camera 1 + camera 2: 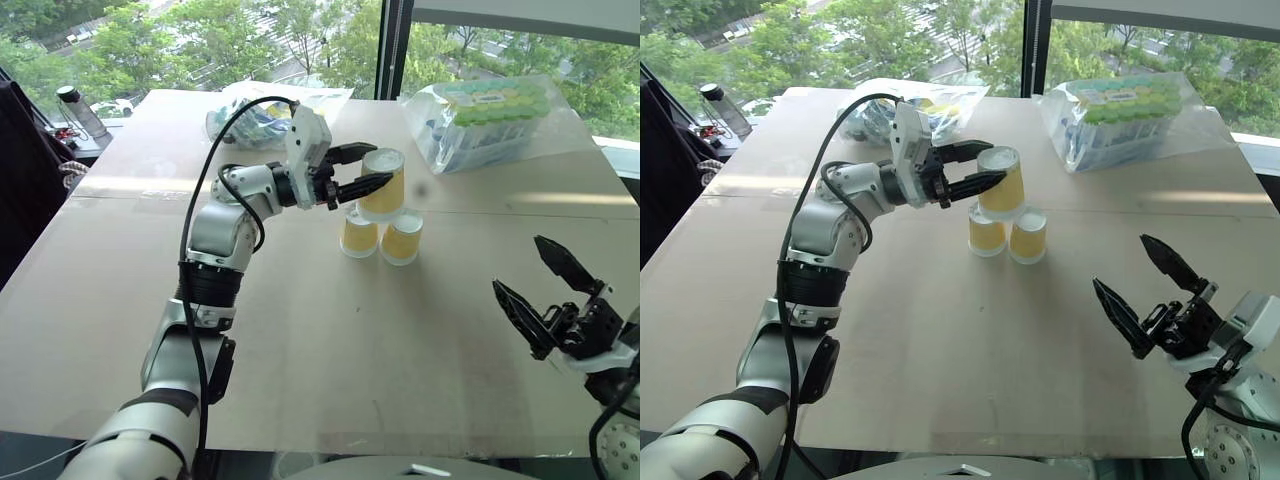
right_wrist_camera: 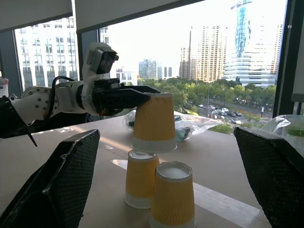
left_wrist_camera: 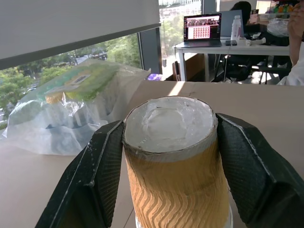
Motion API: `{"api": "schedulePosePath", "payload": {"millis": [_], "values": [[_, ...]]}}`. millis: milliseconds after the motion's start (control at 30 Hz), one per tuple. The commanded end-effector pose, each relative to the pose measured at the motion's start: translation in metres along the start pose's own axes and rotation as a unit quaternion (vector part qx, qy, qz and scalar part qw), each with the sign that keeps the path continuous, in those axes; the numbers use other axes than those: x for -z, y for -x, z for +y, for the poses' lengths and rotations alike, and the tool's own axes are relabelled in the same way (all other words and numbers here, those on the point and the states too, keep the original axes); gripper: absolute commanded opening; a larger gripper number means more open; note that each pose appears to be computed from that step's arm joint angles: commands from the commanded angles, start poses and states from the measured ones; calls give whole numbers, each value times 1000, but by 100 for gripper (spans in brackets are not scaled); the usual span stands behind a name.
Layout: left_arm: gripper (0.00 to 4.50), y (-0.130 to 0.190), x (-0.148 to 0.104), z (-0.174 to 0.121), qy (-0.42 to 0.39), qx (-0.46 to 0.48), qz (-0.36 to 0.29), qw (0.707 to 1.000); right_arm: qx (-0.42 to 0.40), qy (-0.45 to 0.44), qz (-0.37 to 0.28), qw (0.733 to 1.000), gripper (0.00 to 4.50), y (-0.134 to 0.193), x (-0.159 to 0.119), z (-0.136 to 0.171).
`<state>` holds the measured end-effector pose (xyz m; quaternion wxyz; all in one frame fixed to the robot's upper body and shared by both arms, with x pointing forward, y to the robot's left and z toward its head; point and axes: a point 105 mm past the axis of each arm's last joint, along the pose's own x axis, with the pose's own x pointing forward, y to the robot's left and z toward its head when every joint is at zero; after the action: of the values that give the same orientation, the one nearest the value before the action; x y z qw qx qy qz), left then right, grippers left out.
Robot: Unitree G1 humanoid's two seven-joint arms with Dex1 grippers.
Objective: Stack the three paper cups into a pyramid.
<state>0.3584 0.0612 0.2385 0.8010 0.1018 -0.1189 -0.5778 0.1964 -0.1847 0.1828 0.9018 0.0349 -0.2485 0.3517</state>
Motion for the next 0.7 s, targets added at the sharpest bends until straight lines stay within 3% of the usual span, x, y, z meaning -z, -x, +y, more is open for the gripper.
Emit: {"api": "schedulePosePath", "payload": {"millis": [33,633,667,700], "values": [[299,-7,-10,-3,-31,18,-12,999,-1,24,-27,999,450,3,-14,1],[299,-15,2,2,-41,11,-11,999,6,22,-36,999,450,6,-13,5],[352,-15,1,4,-43,7,-13,999,5,22,-35,999,450,5,-13,5],[372,-15,1,5,-45,5,-13,999,5,22,-35,999,450,5,-13,5]]}}
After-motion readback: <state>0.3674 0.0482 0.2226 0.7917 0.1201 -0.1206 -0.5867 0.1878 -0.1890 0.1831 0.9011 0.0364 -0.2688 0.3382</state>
